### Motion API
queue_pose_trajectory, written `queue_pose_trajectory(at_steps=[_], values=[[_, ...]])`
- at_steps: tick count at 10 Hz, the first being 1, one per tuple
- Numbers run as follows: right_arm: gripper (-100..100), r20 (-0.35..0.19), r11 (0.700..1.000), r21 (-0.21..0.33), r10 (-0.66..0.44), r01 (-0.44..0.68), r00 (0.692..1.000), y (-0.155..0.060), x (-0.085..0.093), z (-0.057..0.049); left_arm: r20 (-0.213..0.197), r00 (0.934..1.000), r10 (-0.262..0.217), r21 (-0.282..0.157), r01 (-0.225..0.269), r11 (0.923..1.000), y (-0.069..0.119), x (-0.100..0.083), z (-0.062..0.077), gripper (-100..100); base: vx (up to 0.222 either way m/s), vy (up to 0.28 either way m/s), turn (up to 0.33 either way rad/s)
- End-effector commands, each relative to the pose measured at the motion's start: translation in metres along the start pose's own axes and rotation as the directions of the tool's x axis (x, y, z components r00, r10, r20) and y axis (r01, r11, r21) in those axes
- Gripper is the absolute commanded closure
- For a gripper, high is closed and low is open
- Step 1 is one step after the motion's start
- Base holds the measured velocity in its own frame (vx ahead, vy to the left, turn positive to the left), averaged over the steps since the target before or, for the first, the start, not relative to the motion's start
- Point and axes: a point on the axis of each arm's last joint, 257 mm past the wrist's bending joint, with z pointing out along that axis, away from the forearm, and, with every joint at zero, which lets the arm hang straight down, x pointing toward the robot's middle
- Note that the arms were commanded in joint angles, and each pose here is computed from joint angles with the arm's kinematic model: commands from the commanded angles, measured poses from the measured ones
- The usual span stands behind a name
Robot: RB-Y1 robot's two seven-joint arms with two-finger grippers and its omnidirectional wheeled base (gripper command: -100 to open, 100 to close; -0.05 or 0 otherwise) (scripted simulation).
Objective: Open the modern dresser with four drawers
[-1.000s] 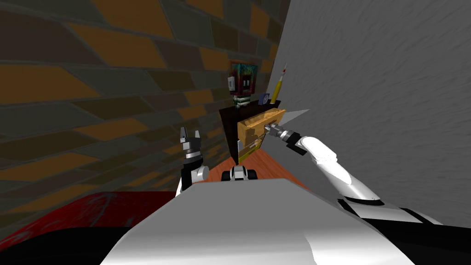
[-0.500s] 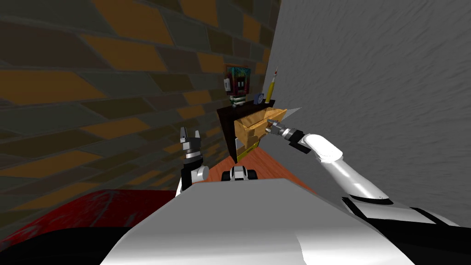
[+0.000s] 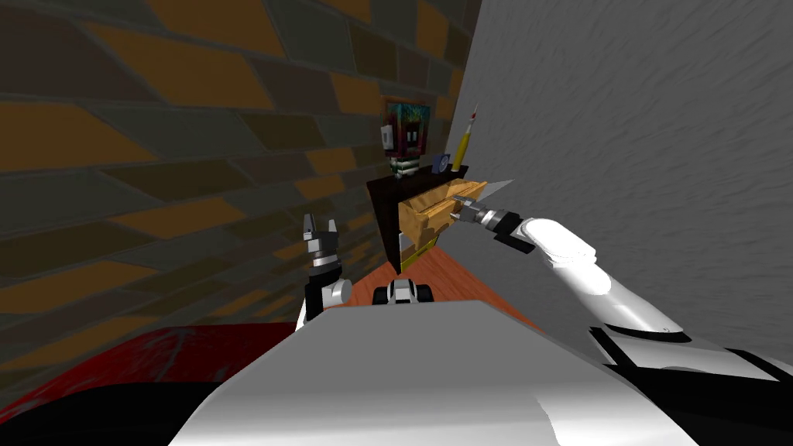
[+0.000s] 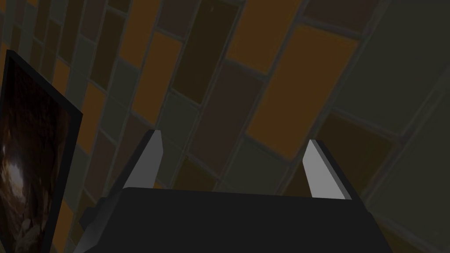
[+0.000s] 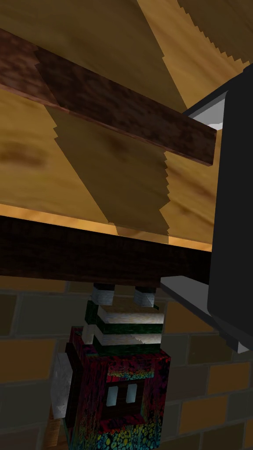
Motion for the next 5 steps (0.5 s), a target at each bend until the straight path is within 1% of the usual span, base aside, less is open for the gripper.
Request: queue_pose_trajectory(at_steps=[1,5], values=[[0,-0.001,1.0,-0.003,0.001,-0.001,1.0,0.0016,0.0002,-0.0002,0.0,1.0,0.0,0.0,0.0,1.0,0.0,0.0,0.0,0,0.0,0.0,0.0],[0,-0.002,1.0,-0.01,0.005,-0.005,1.0,0.0054,0.0006,-0.0008,0.0,1.0,0.0,0.0,0.0,1.0,0.0,0.0,0.0,0,0.0,0.0,0.0]])
